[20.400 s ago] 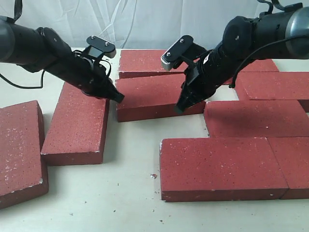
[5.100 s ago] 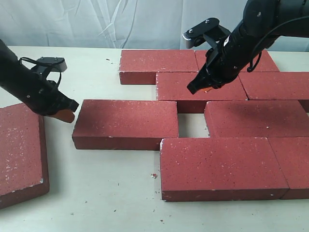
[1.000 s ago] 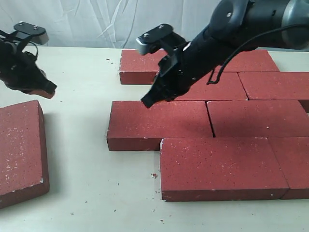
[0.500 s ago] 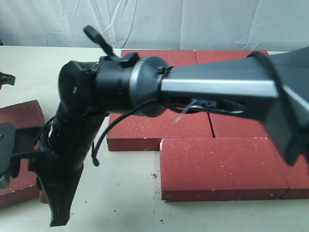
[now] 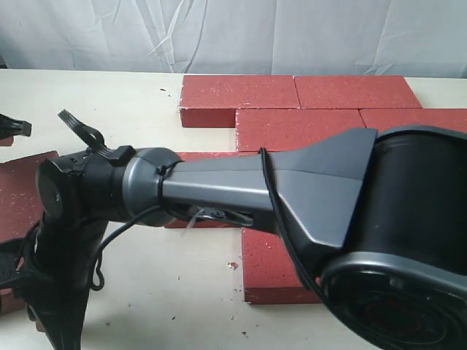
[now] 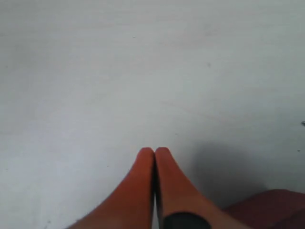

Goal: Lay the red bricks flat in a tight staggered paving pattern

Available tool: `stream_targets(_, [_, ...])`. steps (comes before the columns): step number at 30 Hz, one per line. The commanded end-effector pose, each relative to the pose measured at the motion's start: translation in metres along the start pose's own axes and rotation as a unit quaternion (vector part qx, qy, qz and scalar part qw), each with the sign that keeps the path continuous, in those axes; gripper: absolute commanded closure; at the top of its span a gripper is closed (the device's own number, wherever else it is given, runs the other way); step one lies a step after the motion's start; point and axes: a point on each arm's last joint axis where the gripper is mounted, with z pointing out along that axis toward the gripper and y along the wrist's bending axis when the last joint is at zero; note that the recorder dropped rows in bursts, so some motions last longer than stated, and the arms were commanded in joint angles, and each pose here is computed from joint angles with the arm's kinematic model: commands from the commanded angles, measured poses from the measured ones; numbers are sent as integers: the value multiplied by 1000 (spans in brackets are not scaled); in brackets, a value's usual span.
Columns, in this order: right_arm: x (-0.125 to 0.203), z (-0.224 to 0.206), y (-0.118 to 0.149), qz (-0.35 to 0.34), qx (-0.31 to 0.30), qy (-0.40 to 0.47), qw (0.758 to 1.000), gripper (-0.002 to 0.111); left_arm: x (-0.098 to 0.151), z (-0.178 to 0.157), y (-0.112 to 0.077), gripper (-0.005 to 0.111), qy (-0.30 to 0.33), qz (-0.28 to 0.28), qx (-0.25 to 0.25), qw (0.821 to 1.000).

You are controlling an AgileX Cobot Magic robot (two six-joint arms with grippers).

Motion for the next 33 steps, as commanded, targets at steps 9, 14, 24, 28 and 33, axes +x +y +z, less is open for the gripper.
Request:
stream_targets(9, [0, -1, -7, -15, 32, -1, 999, 109, 9, 6, -10, 107, 32, 25, 67, 997])
stream_targets(14, [-1, -1, -12, -22, 58, -4, 998, 109, 15, 9, -15, 107, 55, 26, 101, 993])
stream_targets(24, [19, -14, -30, 3, 119, 61, 991, 109, 8, -2, -14, 107, 45, 53, 94, 993])
stream_targets(28, [30, -42, -46, 47, 141, 48, 988, 109, 2, -12, -15, 107, 33, 59, 92, 993])
stream_targets(33, [48, -91, -65, 87, 177, 26, 980, 109, 0, -16, -15, 107, 29, 67, 88, 993])
